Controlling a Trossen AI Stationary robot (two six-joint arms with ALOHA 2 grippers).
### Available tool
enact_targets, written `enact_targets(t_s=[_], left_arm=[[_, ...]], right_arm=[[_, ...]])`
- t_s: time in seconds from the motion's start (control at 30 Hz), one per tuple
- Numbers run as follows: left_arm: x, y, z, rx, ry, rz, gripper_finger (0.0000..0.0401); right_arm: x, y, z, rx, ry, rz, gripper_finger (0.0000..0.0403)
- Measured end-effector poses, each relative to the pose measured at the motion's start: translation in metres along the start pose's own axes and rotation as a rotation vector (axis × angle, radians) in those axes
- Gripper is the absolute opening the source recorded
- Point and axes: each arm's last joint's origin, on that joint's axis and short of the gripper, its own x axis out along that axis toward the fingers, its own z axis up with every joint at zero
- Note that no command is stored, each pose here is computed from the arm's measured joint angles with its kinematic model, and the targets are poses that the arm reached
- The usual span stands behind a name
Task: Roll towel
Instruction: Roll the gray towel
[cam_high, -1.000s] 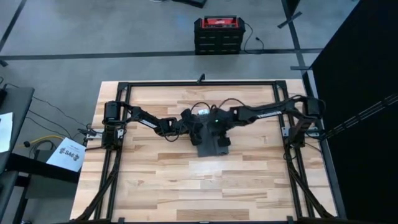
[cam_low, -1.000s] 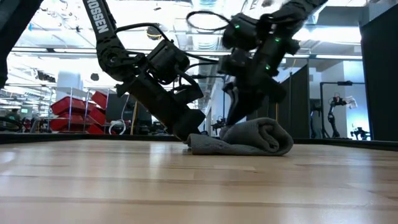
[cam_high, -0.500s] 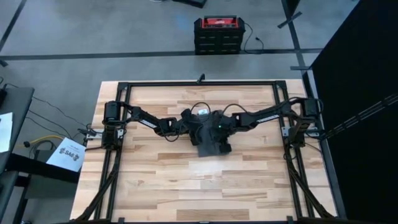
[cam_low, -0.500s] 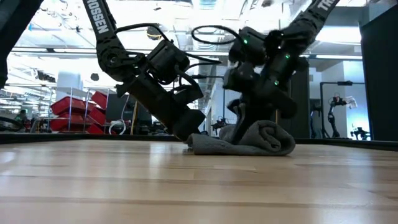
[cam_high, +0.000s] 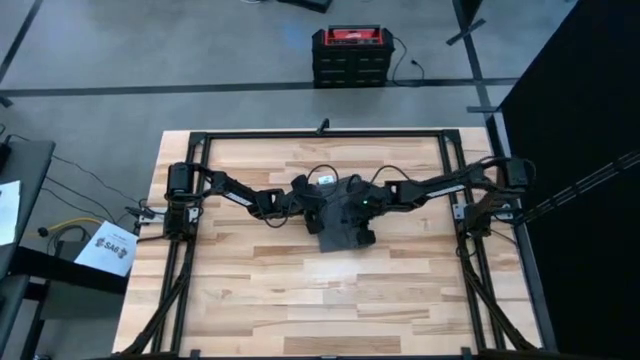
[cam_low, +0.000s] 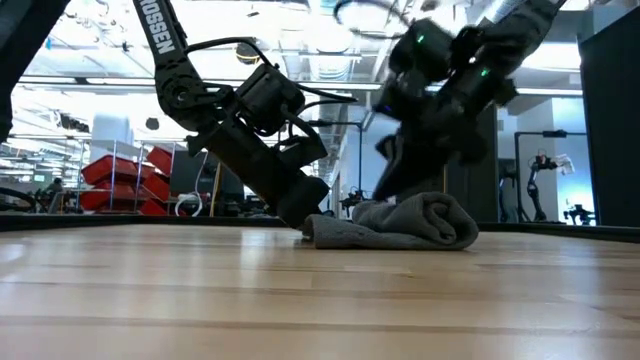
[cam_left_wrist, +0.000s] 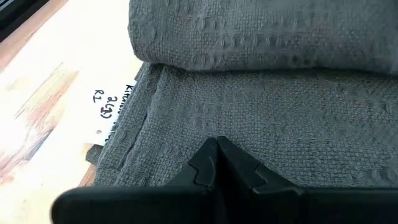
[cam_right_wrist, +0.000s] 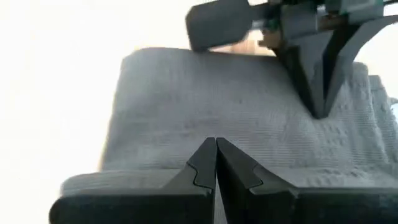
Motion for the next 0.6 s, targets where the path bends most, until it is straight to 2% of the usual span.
enact_targets(t_s=[0.17,0.3,0.6], left_arm=[[0.0,0.0,0.0,0.0,0.0,0.001,0.0],[0.0,0.0,0.0,-0.001,-0.002,0.0,0.0],[0.0,0.001,0.0,0.022,0.003,0.0,0.0]], right_arm=[[0.008,0.019,-0.006,0.025,-0.005,0.057,0.0],[0.02,0.032,-0.01,0.006,0.044,0.095,0.0],[0.027,0.033,-0.016,0.027,0.185,0.084,0.0]])
